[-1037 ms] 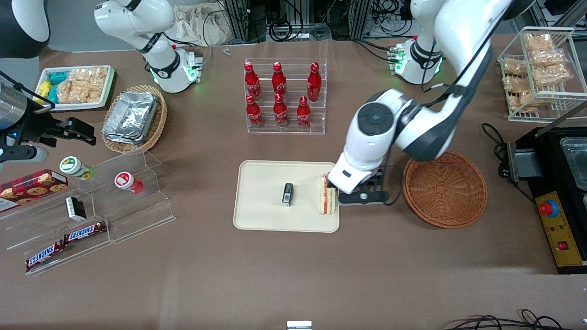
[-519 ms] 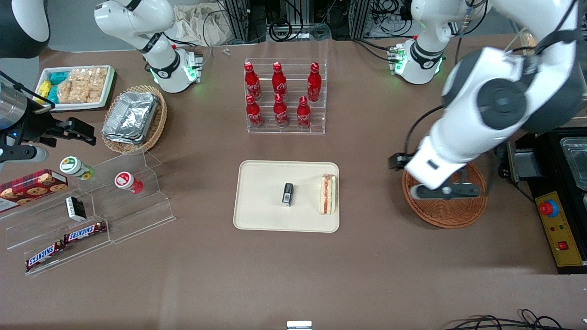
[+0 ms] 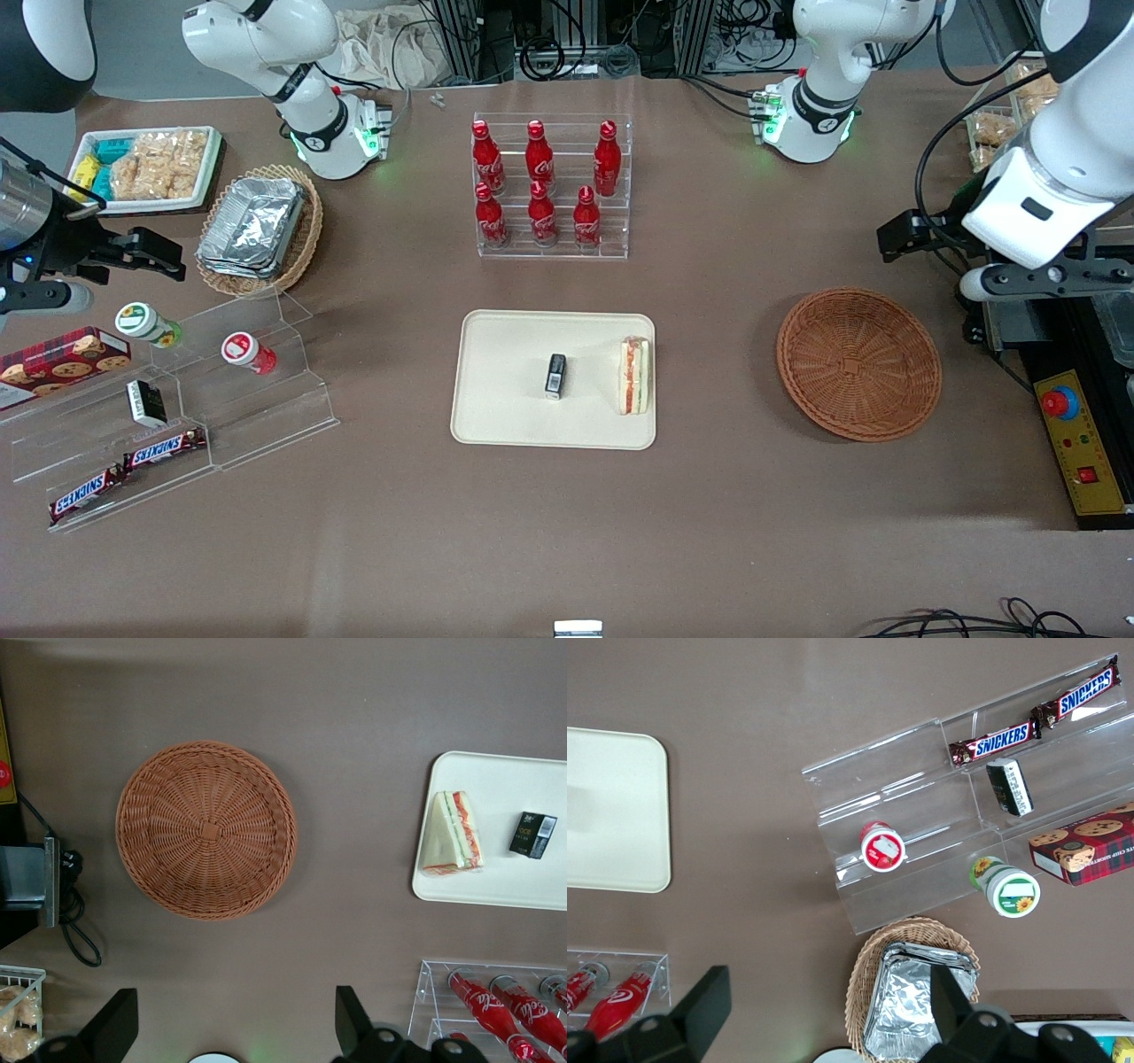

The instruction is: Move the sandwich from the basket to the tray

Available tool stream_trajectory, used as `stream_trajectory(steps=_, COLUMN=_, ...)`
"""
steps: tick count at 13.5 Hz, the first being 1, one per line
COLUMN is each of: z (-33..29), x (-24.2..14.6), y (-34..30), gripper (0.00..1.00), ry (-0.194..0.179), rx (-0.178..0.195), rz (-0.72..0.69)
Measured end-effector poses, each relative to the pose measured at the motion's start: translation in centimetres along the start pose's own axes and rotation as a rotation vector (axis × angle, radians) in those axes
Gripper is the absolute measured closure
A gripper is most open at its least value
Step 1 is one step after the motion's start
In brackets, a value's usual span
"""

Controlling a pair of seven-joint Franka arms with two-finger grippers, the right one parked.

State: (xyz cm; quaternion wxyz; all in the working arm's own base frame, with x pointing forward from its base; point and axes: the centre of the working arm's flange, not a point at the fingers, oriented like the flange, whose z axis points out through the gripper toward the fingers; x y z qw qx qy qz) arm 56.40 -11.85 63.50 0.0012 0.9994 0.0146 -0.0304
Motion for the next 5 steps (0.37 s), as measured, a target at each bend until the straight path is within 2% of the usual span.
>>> stream_trajectory(steps=5, z=0.58, x=-0.31, y=-0.26, gripper=0.00, ry=-0.015, rx=0.006, rz=-0.005)
